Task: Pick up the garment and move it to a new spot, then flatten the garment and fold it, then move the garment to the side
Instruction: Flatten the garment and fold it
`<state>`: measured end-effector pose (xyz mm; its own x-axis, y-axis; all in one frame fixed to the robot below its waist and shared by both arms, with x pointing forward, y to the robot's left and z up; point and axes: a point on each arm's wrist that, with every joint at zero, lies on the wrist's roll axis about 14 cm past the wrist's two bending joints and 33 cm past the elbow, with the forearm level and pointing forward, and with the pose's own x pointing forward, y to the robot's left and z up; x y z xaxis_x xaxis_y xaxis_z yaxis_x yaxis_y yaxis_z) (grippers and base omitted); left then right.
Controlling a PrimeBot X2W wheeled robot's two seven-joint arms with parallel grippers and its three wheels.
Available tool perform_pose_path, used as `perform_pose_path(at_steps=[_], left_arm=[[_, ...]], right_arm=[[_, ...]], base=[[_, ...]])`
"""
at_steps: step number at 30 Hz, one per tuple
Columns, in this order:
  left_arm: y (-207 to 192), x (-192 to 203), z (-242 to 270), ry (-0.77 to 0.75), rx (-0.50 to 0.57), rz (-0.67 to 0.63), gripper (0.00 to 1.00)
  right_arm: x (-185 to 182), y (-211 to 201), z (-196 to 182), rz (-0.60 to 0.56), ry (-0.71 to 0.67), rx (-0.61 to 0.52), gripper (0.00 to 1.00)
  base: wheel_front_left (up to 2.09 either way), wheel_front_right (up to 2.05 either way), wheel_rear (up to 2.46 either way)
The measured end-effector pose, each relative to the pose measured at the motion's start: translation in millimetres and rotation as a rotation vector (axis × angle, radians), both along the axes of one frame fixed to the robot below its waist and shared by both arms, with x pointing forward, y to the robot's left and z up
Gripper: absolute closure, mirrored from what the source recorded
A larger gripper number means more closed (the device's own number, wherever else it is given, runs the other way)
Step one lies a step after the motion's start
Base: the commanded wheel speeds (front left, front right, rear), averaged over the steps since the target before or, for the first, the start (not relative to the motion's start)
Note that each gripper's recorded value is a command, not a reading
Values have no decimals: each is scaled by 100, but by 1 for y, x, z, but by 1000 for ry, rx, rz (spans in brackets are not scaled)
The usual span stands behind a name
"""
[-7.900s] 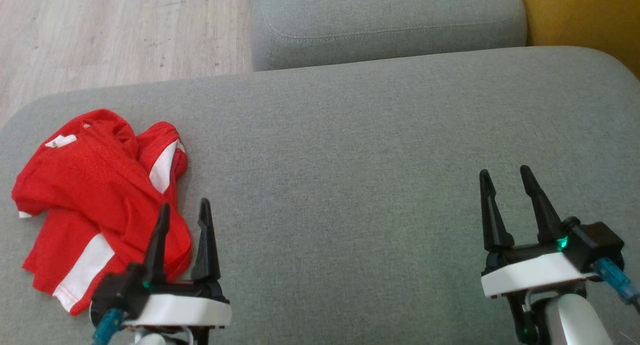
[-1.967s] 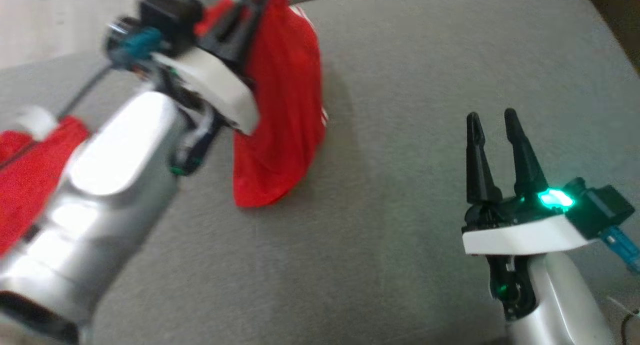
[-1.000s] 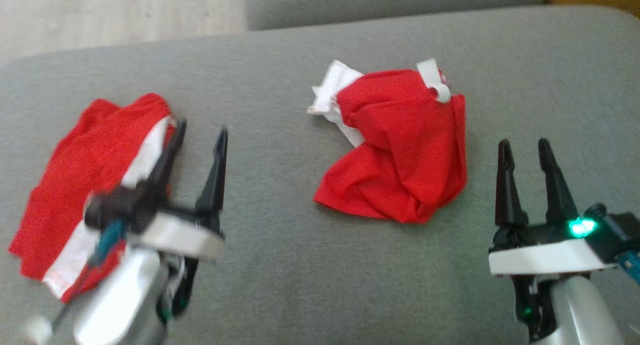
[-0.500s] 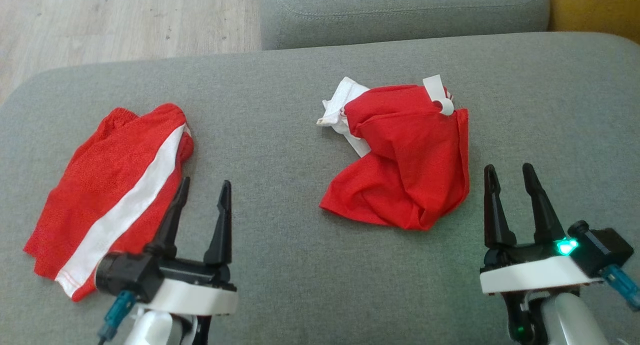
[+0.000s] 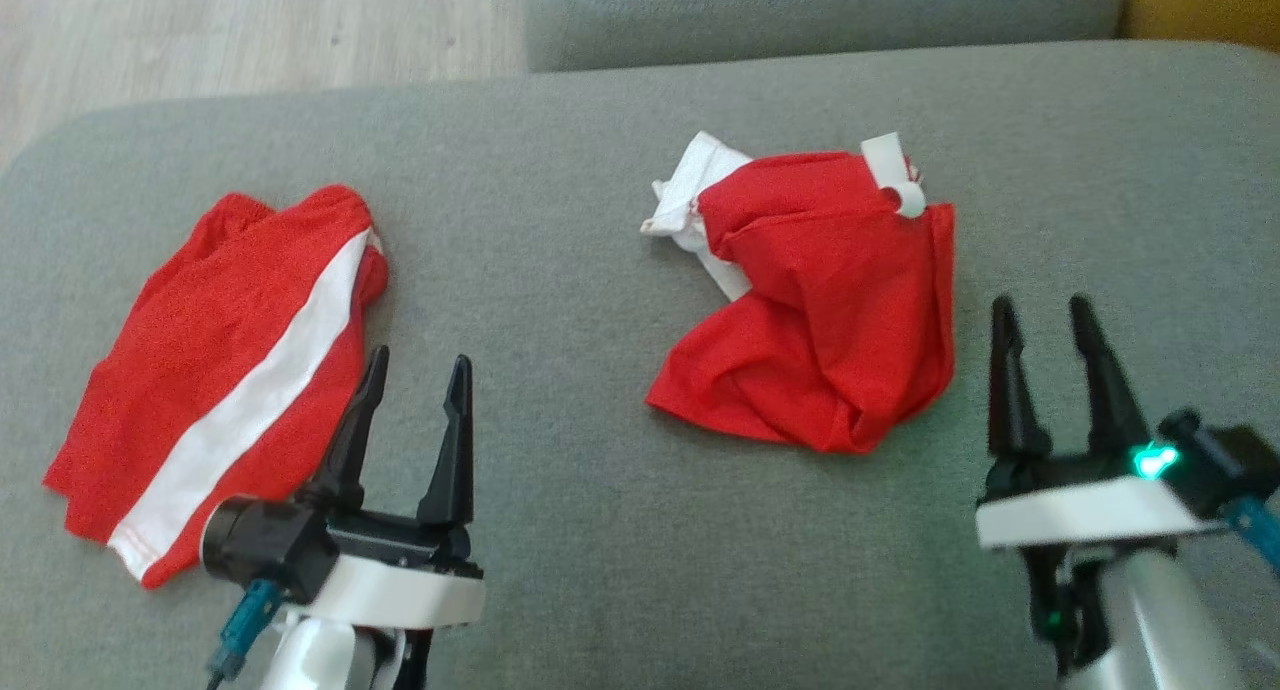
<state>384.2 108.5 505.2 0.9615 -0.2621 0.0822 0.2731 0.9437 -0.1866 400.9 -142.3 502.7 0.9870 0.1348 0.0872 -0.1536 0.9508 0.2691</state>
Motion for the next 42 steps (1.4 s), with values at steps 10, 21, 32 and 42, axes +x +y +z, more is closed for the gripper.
perform_pose_path(at_steps=[10,21,32,42], left_arm=[[17,10,-16,45,4,56,0],[31,9,-25,76,5,99,0],[32,6,-6,22,-5,105,0],[38,-17,12,-21,-64,135,0]], right_arm=[[62,-2,-56,-37,181,34,0],[86,26,-100,-1,353,99,100],[101,35,-18,52,104,17,100],[116,-6,115,-28,-214,-137,100]], base=[[0,0,0],[0,0,0],[0,0,0],[0,0,0]])
